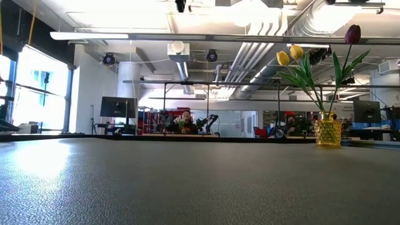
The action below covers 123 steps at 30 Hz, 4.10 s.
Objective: Sort flowers into vase by color
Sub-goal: Return to Home Position
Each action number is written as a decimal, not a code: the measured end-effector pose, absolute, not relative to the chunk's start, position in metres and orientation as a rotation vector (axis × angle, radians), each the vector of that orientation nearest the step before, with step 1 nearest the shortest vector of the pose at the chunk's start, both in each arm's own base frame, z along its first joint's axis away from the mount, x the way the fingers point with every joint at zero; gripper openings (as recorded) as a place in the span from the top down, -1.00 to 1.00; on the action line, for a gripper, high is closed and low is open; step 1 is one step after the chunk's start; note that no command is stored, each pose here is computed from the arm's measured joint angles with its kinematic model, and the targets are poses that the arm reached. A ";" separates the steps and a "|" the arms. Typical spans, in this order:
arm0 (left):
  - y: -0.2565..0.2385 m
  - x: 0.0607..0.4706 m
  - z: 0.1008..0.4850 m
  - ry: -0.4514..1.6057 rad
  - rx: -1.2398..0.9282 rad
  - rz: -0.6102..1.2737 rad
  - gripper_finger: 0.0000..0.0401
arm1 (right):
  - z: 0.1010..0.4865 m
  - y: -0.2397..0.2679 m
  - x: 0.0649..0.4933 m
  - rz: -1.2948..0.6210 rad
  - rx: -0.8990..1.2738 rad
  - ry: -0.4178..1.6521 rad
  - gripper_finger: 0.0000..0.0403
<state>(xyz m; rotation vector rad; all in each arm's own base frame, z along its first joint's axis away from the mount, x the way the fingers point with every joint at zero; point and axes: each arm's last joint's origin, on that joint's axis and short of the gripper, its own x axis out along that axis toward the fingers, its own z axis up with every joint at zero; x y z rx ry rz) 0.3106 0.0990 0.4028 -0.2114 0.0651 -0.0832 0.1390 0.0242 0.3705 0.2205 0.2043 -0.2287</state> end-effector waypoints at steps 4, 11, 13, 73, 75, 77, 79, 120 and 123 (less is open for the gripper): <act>0.102 0.315 0.404 0.010 -0.087 -0.077 1.00 | 0.368 0.012 0.165 -0.165 0.263 0.209 1.00; 0.091 0.321 0.404 -0.002 -0.041 -0.072 1.00 | 0.370 0.006 0.180 -0.009 0.353 0.192 1.00; 0.088 0.320 0.402 0.024 -0.025 -0.076 1.00 | 0.374 0.005 0.170 -0.022 0.352 0.170 1.00; 0.036 0.206 0.261 0.146 0.055 -0.002 1.00 | 0.265 0.003 0.091 -0.088 0.149 0.024 1.00; 0.037 0.206 0.260 0.151 0.065 -0.007 1.00 | 0.262 0.003 0.090 -0.087 0.150 0.035 1.00; 0.038 0.205 0.260 0.155 0.078 -0.004 1.00 | 0.256 0.003 0.091 -0.086 0.151 0.031 1.00; 0.038 0.205 0.257 0.147 0.084 -0.003 1.00 | 0.250 0.003 0.094 -0.085 0.153 0.022 1.00; 0.050 0.140 0.235 0.047 0.053 0.135 1.00 | 0.235 -0.002 0.076 -0.152 0.199 -0.156 1.00; 0.050 0.140 0.235 0.050 0.058 0.135 1.00 | 0.232 -0.001 0.078 -0.125 0.214 -0.163 1.00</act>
